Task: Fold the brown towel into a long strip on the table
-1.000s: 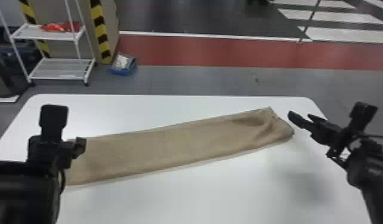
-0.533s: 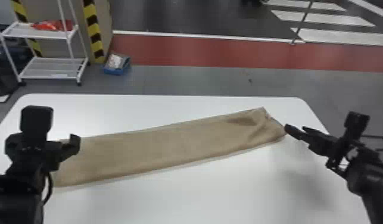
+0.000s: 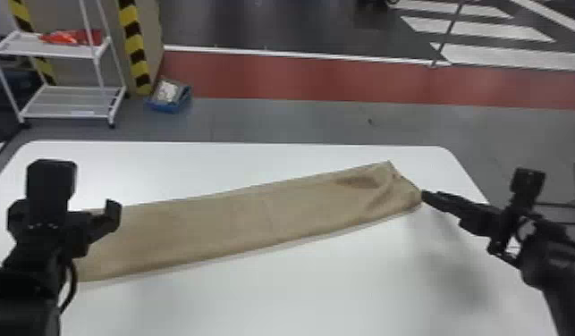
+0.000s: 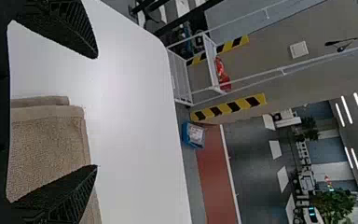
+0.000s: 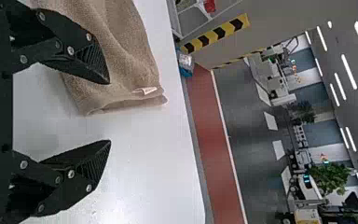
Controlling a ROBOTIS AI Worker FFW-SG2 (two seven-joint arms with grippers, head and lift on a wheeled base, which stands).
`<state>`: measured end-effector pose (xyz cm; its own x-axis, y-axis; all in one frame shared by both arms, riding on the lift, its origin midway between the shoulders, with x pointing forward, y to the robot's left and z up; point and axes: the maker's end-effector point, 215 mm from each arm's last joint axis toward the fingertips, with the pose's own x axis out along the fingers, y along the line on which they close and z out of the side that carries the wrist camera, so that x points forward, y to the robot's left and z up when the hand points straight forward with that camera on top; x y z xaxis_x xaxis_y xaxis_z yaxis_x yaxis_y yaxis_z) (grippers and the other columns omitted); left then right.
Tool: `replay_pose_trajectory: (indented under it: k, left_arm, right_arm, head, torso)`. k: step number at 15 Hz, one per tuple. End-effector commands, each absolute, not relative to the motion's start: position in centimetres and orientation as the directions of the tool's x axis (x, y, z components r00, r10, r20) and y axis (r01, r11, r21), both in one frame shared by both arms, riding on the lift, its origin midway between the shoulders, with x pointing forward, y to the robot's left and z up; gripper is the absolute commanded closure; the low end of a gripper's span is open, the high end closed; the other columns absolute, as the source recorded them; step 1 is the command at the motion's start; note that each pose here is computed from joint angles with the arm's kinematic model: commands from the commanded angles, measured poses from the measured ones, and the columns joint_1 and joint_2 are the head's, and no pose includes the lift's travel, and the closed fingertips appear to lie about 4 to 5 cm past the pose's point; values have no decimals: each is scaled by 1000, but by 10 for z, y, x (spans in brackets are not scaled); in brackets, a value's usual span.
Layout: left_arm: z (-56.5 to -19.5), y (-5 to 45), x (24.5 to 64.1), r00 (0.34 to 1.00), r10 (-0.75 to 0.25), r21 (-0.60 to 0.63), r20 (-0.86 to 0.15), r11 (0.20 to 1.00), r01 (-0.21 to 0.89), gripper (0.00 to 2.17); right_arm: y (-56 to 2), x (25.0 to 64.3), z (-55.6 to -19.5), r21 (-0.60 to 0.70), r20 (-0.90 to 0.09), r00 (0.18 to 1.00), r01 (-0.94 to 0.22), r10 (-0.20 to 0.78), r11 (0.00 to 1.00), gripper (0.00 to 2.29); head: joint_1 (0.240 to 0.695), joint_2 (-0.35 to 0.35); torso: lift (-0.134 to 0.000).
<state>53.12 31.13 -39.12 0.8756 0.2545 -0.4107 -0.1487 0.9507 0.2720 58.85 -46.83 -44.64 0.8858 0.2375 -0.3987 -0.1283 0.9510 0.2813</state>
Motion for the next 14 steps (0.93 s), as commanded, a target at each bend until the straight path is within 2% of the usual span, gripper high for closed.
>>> replay_pose_trajectory:
  k: [1,5,8,10,11,12,14]
  left_arm:
    - [-394,309,531,875,248,272,-415,952,-141,33]
    - [-394,310,532,877,246,276,-413,951,-138,33]
    - [-398,307,530,875,242,276,-420,952,-131,33]
    - [-398,307,529,875,243,277,-420,952,-132,33]
    - [-399,307,529,874,243,277,-421,952,-132,33]
    - [-399,307,529,874,243,277,-421,952,-132,33]
    - [-398,307,530,875,245,278,-417,951,-134,33]
  right_arm:
    - [-463,587,-455,281,-435,866,-128,245,951,596]
    - [-448,585,-470,283,-491,830,-135,264,950,765]
    - [-437,588,-471,284,-509,815,-146,277,948,768]
    - [-431,583,-473,312,-524,796,-151,303,938,1278]
    - [-426,580,-472,339,-519,790,-159,326,927,1463]
    - [-423,576,-465,356,-507,792,-168,341,919,1538]
    - [-436,564,-451,380,-484,806,-159,342,911,1541]
  head:
    - [695,-153]
    - [695,-145]
    - [695,-136]
    - [695,-128]
    - [695,-125]
    - [695,-122]
    - [695,-115]
  torso:
    - [-111]
    - [-111]
    - [-111]
    - [-111]
    - [-111]
    - [-111]
    - [-111]
